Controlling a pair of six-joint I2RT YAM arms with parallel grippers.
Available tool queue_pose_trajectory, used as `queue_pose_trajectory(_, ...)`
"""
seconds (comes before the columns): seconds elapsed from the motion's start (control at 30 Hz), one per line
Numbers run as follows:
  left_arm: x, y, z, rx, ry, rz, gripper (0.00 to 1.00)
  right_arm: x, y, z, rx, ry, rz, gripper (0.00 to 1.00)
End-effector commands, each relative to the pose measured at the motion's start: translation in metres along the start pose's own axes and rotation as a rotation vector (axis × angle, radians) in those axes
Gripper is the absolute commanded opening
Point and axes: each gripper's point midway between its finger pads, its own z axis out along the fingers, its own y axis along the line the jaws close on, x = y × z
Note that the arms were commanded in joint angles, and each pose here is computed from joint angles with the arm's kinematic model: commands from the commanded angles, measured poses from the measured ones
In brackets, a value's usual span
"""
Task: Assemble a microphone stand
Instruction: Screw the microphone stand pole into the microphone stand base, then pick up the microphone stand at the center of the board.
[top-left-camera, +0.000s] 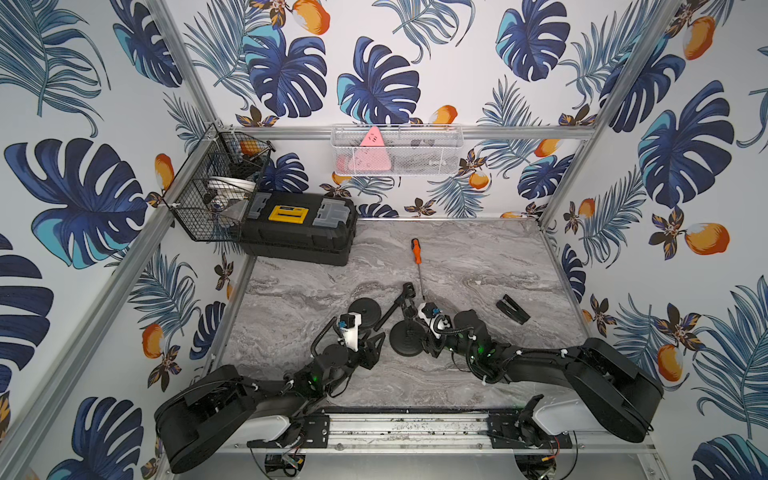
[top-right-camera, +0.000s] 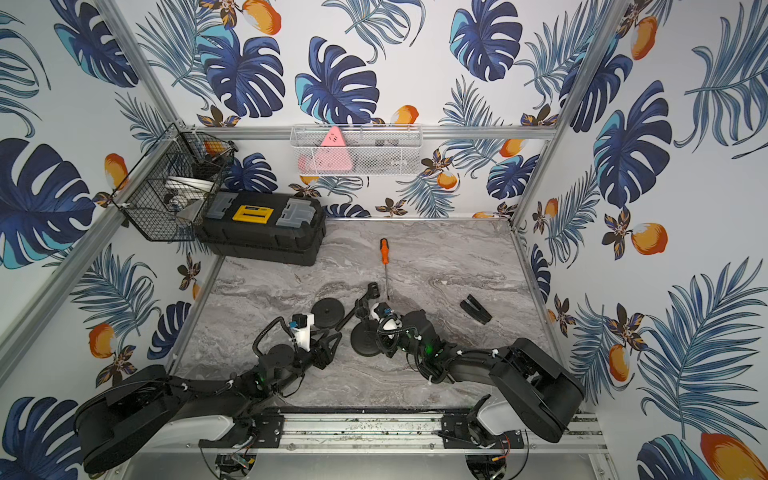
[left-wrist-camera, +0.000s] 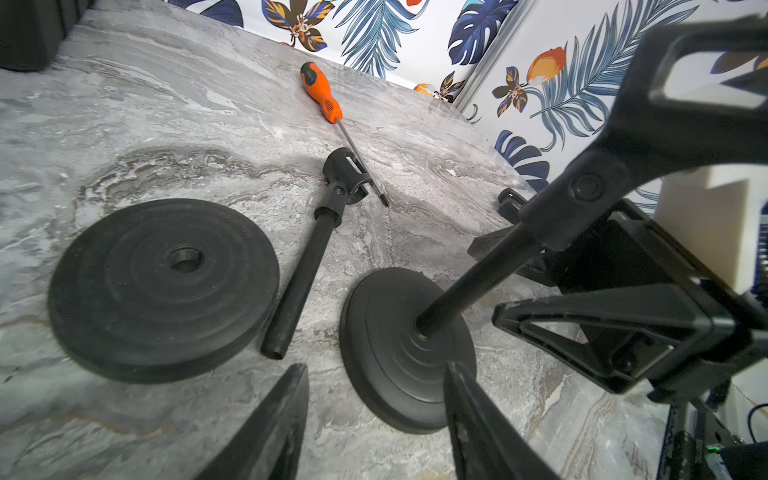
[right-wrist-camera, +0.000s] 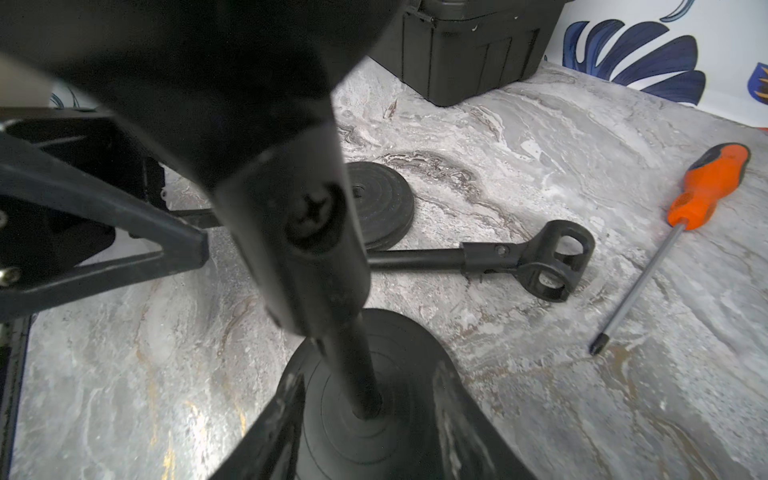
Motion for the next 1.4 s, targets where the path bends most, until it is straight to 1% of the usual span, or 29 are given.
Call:
queue_pose_trajectory(0.0, 0.007, 0.011, -0.002, -0.056, 0.038, 0.005, 0.57, -0.023, -0.001, 0.004, 0.011, -0.102, -0.024, 0.52)
queue_pose_trajectory(0.17, 0.004, 0.01, -0.005, -0.061, 0.036, 0.001, 0.57, -0.029, -0.005, -0.004, 0.041, -0.174, -0.013, 0.48)
queue_pose_trajectory(0.37, 0.004, 0.016, -0.006, -0.088, 0.032, 0.004, 0.57, -0.034, -0.002, -0.018, 0.039, -0.208, 0.003, 0.49)
queue_pose_trajectory(0.53, 0.009, 0.015, -0.001, -0.078, 0.048, 0.002, 0.57, -0.037, 0.0, -0.023, 0.031, -0.275, -0.025, 0.49)
queue_pose_trajectory(0.7, 0.012, 0.011, 0.005, -0.06, 0.058, 0.002, 0.57, -0.042, 0.007, -0.023, -0.004, -0.316, -0.048, 0.48)
queue_pose_trajectory(0.9, 0.012, 0.011, 0.008, -0.064, 0.062, -0.002, 0.57, -0.043, 0.012, -0.016, -0.042, -0.297, -0.064, 0.47)
queue_pose_trajectory(1.23, 0.013, 0.01, 0.009, -0.058, 0.068, -0.002, 0.57, -0.061, 0.016, -0.014, -0.07, -0.356, -0.073, 0.46)
queue_pose_trajectory(1.27, 0.013, 0.01, 0.008, -0.059, 0.068, 0.0, 0.57, -0.062, 0.016, -0.013, -0.07, -0.359, -0.074, 0.46)
queue_pose_trajectory(1.37, 0.012, 0.011, 0.007, -0.064, 0.066, 0.003, 0.57, -0.065, 0.016, -0.013, -0.069, -0.356, -0.079, 0.32)
